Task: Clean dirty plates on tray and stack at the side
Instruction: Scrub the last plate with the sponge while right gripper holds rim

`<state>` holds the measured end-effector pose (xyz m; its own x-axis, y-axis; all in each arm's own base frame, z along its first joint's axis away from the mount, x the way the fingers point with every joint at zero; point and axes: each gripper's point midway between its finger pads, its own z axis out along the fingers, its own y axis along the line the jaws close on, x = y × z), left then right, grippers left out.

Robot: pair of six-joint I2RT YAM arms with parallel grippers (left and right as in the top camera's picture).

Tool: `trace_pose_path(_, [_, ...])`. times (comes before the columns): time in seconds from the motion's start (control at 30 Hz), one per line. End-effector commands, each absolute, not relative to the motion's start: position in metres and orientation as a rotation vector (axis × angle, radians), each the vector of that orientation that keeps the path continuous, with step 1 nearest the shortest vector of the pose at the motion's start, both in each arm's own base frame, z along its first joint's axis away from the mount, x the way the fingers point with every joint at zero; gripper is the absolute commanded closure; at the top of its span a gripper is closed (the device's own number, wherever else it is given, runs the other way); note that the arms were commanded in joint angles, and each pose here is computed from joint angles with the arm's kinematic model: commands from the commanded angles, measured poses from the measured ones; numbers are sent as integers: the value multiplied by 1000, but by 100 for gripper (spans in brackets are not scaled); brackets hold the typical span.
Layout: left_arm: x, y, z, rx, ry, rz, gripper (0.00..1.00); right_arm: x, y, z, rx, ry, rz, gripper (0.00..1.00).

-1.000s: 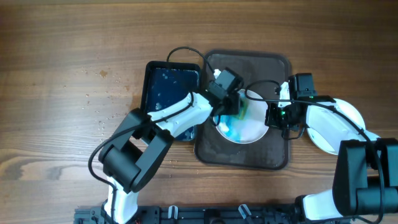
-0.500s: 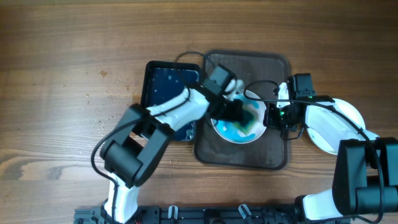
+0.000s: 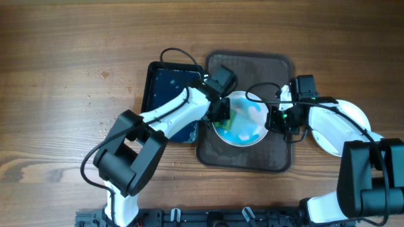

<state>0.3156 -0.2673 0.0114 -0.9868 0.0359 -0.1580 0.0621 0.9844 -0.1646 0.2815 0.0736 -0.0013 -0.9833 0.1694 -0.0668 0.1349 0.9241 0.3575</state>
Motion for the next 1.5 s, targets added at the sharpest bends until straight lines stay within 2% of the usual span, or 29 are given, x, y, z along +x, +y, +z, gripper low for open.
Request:
trace_pose_path(0.0, [339, -212, -9, 47, 2901, 117, 96, 268, 60, -17, 269, 3056, 438, 96])
trace_pose_path(0.1, [324, -270, -6, 90, 2995, -356, 96, 268, 60, -17, 269, 3056, 438, 96])
trace_pose_path(0.13, [301, -319, 7, 175, 3037, -774, 96, 268, 60, -17, 271, 3056, 438, 96])
trace_pose_path(0.23, [273, -352, 13, 247, 3059, -989, 96, 268, 60, -17, 271, 3055, 438, 96])
trace_pose_path(0.4, [240, -364, 4, 352, 3118, -919, 96, 268, 60, -17, 271, 3056, 439, 96])
trace_pose_path(0.6, [274, -267, -17, -83, 3230, -332, 96, 268, 60, -17, 271, 3055, 439, 96])
trace_pose_path(0.7, [297, -208, -13, -130, 3127, 112, 96, 269, 60, -17, 271, 3051, 440, 96])
trace_pose_path(0.8, [317, -194, 0, -78, 3025, 264, 96, 269, 60, -17, 269, 3050, 440, 96])
trace_pose_path(0.93, [349, -220, 22, -96, 2928, 123, 96, 269, 60, -17, 265, 3050, 438, 96])
trace_pose_path(1.03, [362, -265, 28, -84, 2909, -199, 96, 269, 60, -17, 259, 3050, 438, 96])
trace_pose_path(1.17, [371, -307, 37, -24, 2839, -428, 96, 269, 60, -17, 255, 3051, 438, 96])
trace_pose_path(1.27, [367, -321, 30, 20, 2833, -443, 96, 269, 60, -17, 254, 3051, 437, 96])
trace_pose_path(1.37, [348, -334, -4, 73, 2910, -436, 96, 269, 60, -17, 244, 3050, 437, 96])
trace_pose_path(1.47, [321, -372, -13, 171, 2978, -685, 96, 269, 60, -17, 236, 3051, 437, 96])
